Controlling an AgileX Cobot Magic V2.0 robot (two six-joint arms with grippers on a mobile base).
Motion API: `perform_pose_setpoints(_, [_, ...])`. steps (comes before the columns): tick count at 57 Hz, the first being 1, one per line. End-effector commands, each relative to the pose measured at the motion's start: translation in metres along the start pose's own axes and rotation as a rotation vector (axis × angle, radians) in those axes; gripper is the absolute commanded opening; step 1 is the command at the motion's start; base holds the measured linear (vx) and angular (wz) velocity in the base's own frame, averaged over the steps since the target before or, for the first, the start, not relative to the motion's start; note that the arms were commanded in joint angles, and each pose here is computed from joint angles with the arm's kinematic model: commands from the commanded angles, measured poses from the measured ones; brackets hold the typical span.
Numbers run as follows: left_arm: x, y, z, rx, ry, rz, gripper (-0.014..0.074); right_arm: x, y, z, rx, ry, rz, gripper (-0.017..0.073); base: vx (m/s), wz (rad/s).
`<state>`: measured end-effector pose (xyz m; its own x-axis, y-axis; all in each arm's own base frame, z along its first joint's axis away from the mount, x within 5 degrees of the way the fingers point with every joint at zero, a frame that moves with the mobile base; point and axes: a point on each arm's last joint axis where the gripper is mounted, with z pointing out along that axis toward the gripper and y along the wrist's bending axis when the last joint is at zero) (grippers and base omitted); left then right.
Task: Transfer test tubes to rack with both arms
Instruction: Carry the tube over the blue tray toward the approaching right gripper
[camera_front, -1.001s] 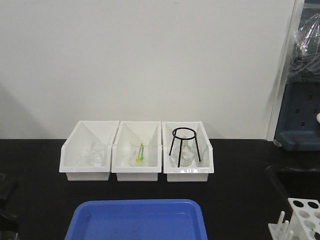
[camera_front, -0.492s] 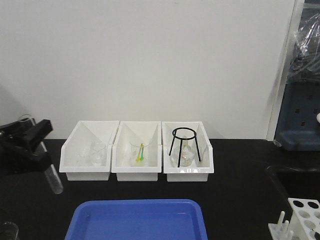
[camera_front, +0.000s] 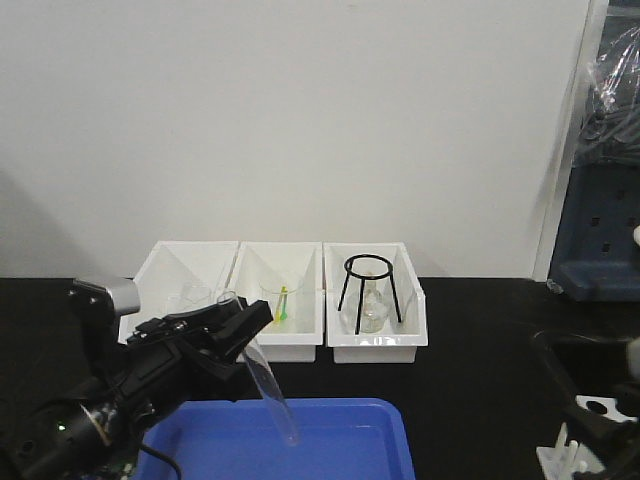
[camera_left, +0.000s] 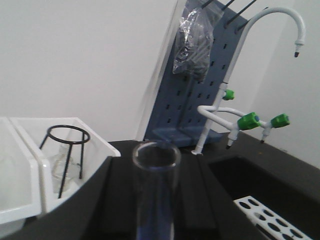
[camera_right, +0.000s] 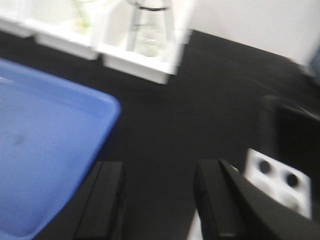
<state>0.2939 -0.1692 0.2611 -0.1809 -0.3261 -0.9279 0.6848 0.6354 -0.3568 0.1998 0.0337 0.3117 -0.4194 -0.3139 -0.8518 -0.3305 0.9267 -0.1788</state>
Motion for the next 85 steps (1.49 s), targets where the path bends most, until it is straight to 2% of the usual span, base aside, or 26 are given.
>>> perform_pose_setpoints(1, [-0.017,-0.008,0.01,0.112,-0.154,-0.079,0.0097,-0.03,0.012,0.007,-0.048,-0.128,-0.103,0.0402,0.0,0.0])
perform_pose_setpoints(7, [-0.01,-0.002,0.022,0.141,-0.167,-0.145,0.0099,-0.045,0.038,0.021,-0.132,-0.181,-0.238,0.0424,0.0,0.0])
perform_pose_setpoints(10, [-0.007,0.001,0.026,0.152,-0.172,-0.169,0.01,-0.052,0.051,0.028,-0.17,-0.197,-0.276,0.0441,0.0,0.0])
perform_pose_setpoints(16, [-0.005,0.001,0.033,0.188,-0.18,-0.157,0.0102,-0.065,0.071,0.042,-0.231,-0.206,-0.291,0.0477,0.0,0.0])
perform_pose_setpoints(24, [-0.007,-0.004,0.036,0.241,-0.164,-0.12,0.0106,-0.082,0.087,0.063,-0.272,-0.205,-0.308,0.0504,0.0,0.0])
perform_pose_setpoints(41, [0.001,-0.023,0.04,0.293,-0.14,-0.129,0.0113,-0.106,0.098,0.105,-0.286,-0.195,-0.29,0.0504,0.0,0.0])
perform_pose_setpoints(66, [0.001,-0.024,0.04,0.296,-0.14,-0.13,0.0123,-0.109,0.101,0.117,-0.29,-0.187,-0.268,0.0492,0.0,0.0])
perform_pose_setpoints(76, [0.001,-0.024,0.04,0.301,-0.131,-0.194,0.0127,-0.11,0.101,0.117,-0.292,-0.19,-0.25,0.0463,0.0,0.0])
perform_pose_setpoints(85, [0.001,-0.024,0.04,0.307,-0.135,-0.201,0.0127,-0.109,0.102,0.118,-0.3,-0.185,-0.216,0.0448,0.0,0.0])
